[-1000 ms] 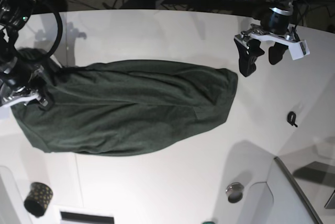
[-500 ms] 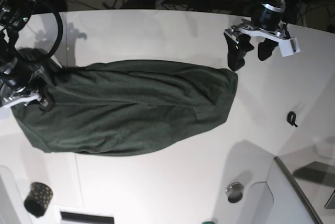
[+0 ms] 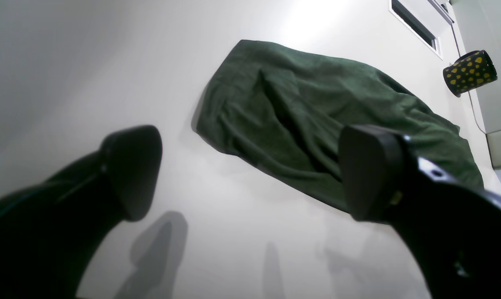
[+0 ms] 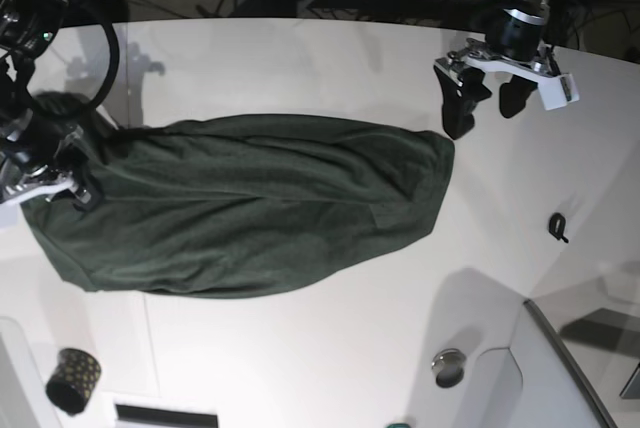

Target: Layout the t-shirt on the table in an organized manner, then fold the t-shirt properly

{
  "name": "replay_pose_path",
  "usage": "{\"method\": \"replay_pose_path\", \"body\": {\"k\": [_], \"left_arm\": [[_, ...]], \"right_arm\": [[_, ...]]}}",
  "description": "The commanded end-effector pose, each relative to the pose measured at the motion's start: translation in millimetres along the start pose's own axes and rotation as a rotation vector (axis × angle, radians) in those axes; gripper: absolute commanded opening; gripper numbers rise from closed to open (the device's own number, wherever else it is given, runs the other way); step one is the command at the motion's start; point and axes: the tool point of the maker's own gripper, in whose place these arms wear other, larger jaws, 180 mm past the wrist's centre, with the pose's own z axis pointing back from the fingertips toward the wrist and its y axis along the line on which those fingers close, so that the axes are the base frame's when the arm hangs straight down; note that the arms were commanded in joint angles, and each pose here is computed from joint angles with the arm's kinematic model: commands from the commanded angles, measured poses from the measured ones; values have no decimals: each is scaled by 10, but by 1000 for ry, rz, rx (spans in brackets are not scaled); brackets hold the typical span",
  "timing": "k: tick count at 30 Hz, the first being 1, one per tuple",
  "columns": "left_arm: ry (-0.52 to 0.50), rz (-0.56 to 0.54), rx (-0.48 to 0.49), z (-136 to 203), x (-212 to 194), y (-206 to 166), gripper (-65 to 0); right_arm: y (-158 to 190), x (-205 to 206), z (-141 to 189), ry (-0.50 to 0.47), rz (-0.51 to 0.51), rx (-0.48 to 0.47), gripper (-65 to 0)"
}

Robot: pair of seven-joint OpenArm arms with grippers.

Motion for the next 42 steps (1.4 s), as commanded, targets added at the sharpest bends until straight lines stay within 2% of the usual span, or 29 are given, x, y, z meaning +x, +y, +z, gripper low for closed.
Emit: {"method": "replay_pose_path", "body": {"k": [1, 5, 10, 13, 25, 34, 40, 42], "left_arm": [[-67, -20, 14, 27, 218, 81, 0], [-107, -34, 67, 73, 390, 277, 0], [-89, -25, 30, 39, 309, 139, 0], [-87, -31, 28, 37, 307, 134, 0], [-92, -36, 27, 50, 336, 136, 0], [-116, -40, -3, 69, 429, 13, 0], [-115, -40, -1, 68, 425, 18, 0], [-120, -39, -7, 60, 442, -2, 0]], "right_arm": [[9, 148, 70, -41, 35, 3, -648], [-38, 194, 97, -65, 48, -7, -648], [132, 100, -5, -47, 67, 31, -648], [185, 196, -14, -55, 101, 40, -648], [197, 160, -33, -46, 87, 48, -648], [38, 76, -66, -22, 58, 17, -648], [-16, 338, -134, -108, 52, 13, -648], [-38, 425, -200, -95, 40, 15, -648]]}}
